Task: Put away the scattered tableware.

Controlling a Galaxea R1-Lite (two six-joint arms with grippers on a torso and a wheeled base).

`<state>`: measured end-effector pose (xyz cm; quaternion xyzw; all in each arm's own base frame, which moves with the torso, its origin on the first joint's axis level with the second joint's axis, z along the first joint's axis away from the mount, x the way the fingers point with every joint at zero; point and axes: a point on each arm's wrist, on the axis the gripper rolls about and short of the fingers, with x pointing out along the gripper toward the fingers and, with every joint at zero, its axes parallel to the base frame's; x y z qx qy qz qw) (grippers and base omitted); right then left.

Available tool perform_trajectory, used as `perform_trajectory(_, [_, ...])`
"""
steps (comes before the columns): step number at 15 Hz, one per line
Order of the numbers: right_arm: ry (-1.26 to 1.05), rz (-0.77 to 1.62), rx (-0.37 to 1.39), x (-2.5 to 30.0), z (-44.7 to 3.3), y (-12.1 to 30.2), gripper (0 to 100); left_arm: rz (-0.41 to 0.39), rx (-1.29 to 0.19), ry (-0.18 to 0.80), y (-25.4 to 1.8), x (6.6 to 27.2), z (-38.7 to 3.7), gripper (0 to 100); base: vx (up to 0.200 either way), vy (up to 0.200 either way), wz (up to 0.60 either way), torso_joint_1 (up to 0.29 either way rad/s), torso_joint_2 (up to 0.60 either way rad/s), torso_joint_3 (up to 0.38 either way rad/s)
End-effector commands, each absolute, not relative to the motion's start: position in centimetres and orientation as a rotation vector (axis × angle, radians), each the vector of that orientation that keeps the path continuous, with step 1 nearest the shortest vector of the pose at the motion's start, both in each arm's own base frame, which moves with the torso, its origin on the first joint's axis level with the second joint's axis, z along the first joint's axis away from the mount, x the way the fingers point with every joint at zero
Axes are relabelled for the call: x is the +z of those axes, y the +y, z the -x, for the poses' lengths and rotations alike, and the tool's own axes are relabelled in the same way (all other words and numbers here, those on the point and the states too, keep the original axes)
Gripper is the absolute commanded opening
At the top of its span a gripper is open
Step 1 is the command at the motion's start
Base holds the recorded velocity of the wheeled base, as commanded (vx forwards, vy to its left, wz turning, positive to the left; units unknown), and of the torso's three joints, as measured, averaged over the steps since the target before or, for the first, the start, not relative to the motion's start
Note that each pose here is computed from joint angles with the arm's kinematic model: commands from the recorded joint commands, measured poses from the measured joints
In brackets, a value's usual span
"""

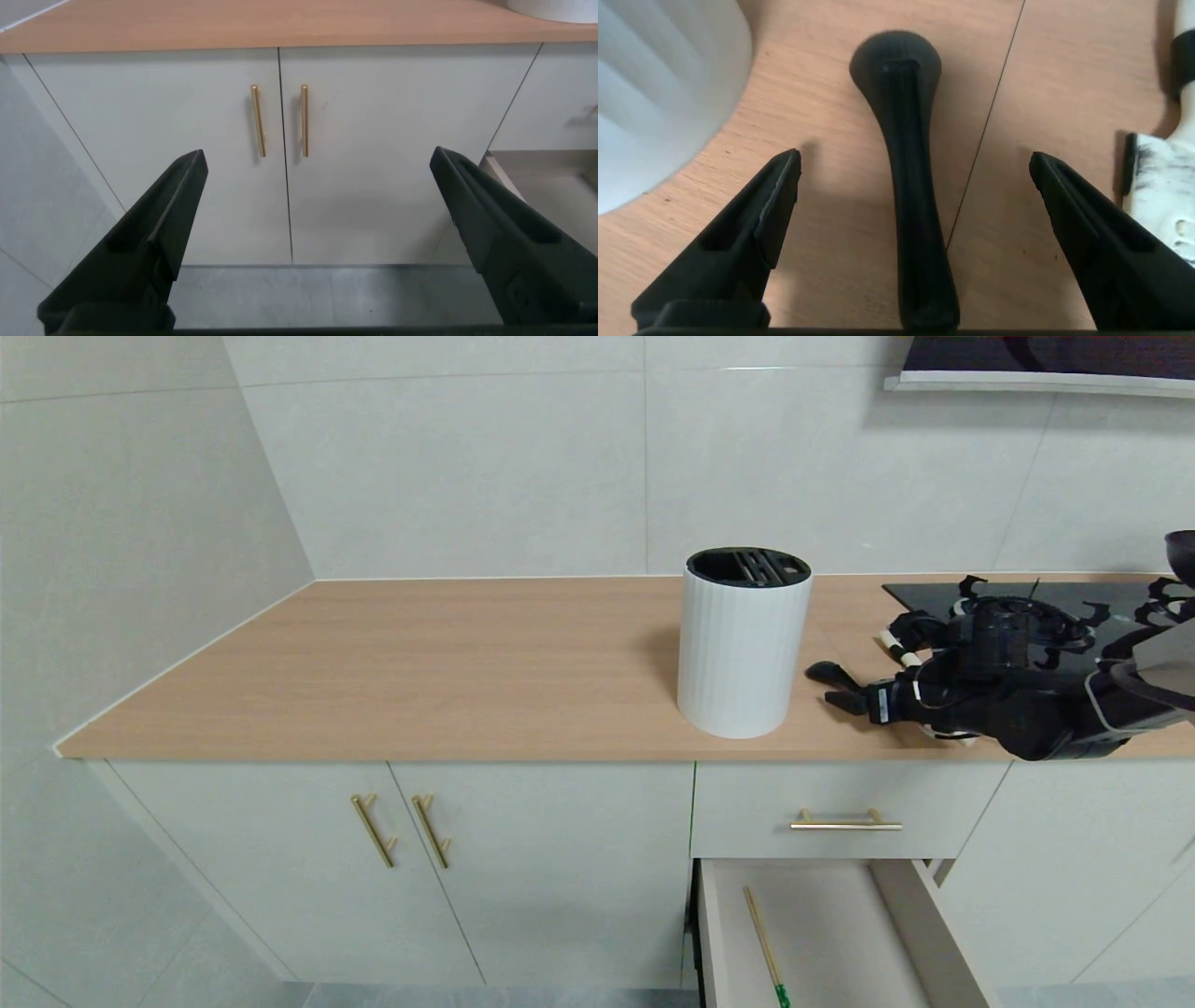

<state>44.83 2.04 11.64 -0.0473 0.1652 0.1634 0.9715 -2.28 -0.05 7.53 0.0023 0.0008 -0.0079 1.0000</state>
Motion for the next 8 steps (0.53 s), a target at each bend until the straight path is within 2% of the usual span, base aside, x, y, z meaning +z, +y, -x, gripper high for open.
perform_trajectory(1, [0.343,0.095,0.332,11.17,-45.01,2.07,100,-0.005,-0.017,0.001,-0.04,7.53,2.28,100,0.0,0.0,0.0,0.0,0.0,0.0])
perform_trajectory(3, [0.344,0.095,0.332,11.16,-45.01,2.07,100,-0.005,-0.014,0.002,-0.04,7.53,2.28,100,0.0,0.0,0.0,0.0,0.0,0.0])
perform_trajectory(4, [0.344,0.095,0.332,11.16,-45.01,2.07,0,-0.005,-0.014,0.002,-0.04,7.53,2.28,100,0.0,0.0,0.0,0.0,0.0,0.0])
perform_trajectory(8, [0.353,0.093,0.332,10.68,-45.23,2.07,0,-0.005,-0.015,0.001,-0.04,7.53,2.28,100,0.0,0.0,0.0,0.0,0.0,0.0])
